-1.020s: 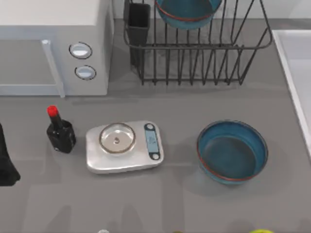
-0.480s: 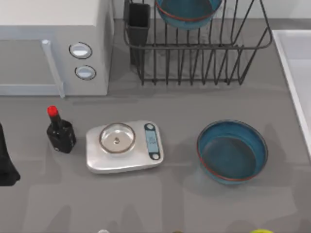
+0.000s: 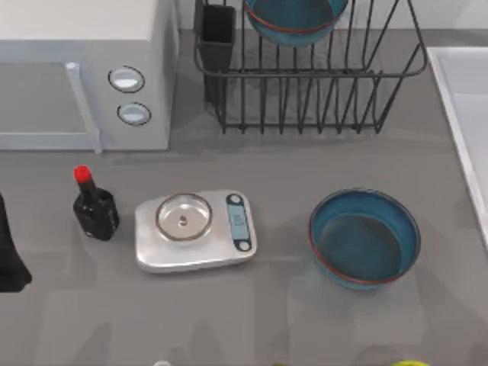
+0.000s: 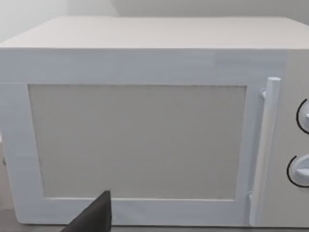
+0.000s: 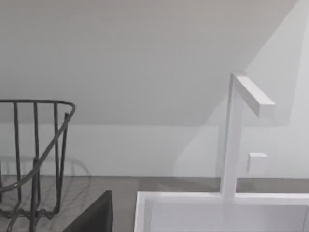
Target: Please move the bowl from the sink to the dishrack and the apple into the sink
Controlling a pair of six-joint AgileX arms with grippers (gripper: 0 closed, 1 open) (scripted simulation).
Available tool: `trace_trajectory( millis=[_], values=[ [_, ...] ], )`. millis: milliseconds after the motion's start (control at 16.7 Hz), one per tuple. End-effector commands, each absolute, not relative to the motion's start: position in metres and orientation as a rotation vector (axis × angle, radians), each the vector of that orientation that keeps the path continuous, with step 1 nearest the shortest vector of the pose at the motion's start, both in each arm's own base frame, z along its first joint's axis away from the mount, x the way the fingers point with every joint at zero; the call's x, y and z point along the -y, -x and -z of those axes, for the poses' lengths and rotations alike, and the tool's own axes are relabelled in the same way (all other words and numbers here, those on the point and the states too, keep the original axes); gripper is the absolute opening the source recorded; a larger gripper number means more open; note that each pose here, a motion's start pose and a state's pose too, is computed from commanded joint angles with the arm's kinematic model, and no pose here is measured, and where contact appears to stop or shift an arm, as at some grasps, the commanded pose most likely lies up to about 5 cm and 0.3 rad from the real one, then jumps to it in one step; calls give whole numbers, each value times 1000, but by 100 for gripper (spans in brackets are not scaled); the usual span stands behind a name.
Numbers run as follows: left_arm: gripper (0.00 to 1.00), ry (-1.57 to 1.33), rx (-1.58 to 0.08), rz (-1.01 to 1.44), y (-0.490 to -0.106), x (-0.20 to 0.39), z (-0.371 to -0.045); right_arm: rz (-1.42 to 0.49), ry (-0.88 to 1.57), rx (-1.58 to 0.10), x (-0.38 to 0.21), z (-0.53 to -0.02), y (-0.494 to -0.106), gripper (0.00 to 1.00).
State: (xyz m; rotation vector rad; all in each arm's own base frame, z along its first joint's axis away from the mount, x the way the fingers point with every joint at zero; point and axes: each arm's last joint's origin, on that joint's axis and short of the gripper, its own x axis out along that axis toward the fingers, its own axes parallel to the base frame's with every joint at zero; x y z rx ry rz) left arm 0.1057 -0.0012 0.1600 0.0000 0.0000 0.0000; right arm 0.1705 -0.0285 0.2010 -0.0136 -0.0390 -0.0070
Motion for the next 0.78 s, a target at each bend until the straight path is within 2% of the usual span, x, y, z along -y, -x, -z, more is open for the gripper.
trace_trajectory(
  millis=[360, 780],
  values=[
    [100, 0, 0, 0, -106, 1, -160, 3, 4, 40, 7, -181, -117, 100],
    [100, 0, 0, 0, -106, 1, -160, 0, 0, 0, 1, -160, -106, 100]
  ],
)
